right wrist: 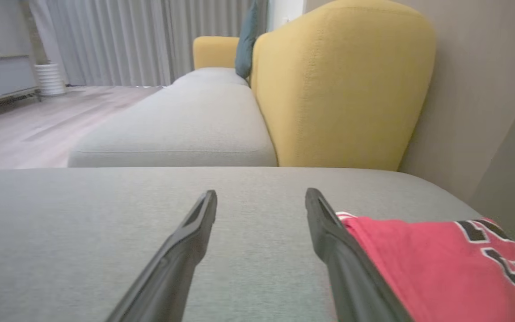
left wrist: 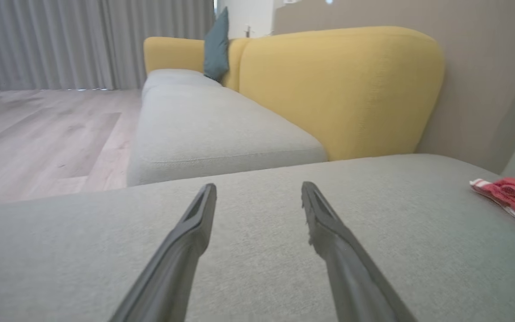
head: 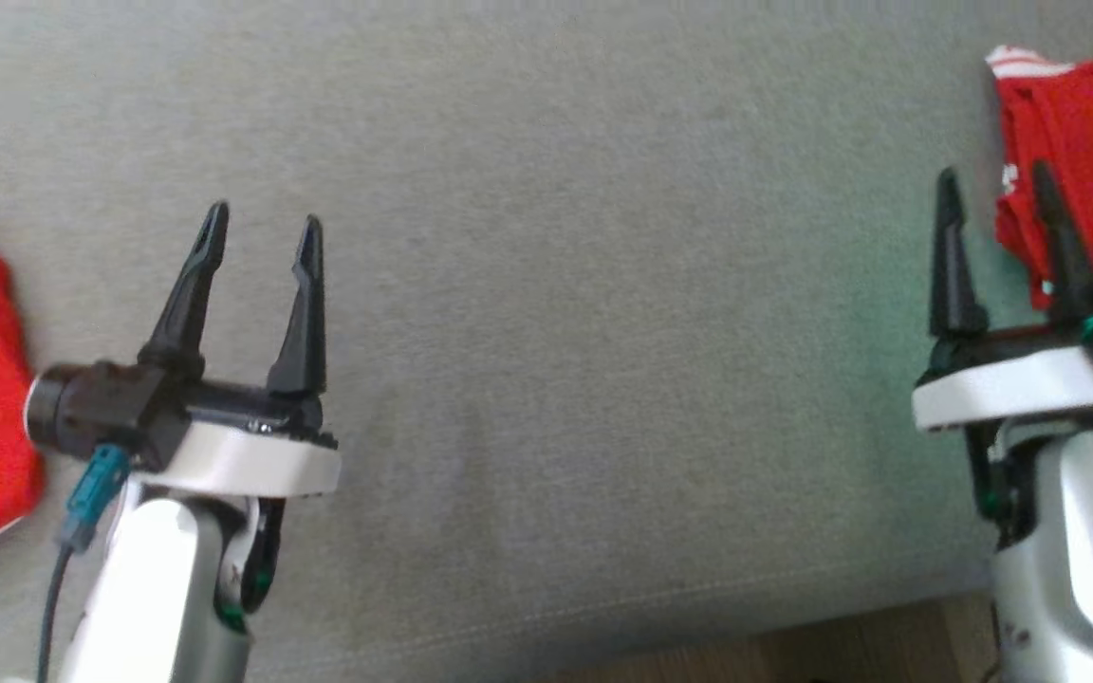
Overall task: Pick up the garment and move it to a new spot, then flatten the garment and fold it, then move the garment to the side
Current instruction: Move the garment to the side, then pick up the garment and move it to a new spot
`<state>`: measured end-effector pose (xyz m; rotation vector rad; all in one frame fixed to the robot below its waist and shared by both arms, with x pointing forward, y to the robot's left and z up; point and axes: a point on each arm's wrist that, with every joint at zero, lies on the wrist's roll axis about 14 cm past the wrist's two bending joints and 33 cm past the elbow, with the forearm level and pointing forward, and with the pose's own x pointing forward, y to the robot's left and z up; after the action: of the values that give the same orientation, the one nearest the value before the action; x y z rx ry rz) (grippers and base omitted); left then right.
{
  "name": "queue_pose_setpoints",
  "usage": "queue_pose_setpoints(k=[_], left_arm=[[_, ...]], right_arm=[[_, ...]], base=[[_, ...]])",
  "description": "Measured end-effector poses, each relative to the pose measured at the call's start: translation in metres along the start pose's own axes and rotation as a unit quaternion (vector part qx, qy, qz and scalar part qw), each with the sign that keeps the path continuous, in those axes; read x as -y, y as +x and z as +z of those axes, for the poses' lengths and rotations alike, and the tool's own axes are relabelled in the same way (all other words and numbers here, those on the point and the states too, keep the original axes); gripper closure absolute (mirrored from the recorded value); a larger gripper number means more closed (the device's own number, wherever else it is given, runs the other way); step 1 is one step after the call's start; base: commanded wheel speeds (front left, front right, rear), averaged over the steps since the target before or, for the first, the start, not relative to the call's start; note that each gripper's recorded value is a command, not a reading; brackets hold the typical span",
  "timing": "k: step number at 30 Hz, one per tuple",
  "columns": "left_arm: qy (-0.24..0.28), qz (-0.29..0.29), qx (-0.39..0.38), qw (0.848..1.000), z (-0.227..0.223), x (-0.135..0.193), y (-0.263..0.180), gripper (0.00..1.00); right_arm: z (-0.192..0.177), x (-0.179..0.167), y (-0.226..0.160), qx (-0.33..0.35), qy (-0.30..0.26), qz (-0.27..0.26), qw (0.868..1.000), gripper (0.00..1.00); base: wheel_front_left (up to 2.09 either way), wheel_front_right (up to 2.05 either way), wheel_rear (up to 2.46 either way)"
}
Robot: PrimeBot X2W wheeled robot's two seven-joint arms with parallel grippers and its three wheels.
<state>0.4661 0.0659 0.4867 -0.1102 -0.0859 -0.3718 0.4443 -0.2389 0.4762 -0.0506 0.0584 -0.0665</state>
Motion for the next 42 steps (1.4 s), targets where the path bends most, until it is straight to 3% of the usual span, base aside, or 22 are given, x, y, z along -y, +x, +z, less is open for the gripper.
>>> queue_pose_setpoints(k=[9,13,24,42], left_arm=[[0.000,0.082,-0.004,0.997,0.018,-0.032,-0.051,0.00],[0.006,0.092,0.009,0.996,0.034,-0.035,-0.070,0.00],[0.023,0.113,-0.010,0.993,0.031,-0.037,-0.112,0.00],[0.031,0.117,-0.011,0.993,0.033,-0.033,-0.126,0.00]], right_arm=[[0.005,-0.045,-0.024,0.005,0.037,0.054,0.998,0.00],[0.011,-0.055,-0.040,0.010,0.057,0.066,0.996,0.00],[0.017,-0.053,-0.081,0.003,0.078,0.065,0.995,0.00],[0.022,-0.050,-0.102,0.005,0.084,0.063,0.994,0.00]], base=[[0.00,0.00,0.00],[0.00,0.00,0.00],[0.00,0.00,0.00],[0.00,0.00,0.00]])
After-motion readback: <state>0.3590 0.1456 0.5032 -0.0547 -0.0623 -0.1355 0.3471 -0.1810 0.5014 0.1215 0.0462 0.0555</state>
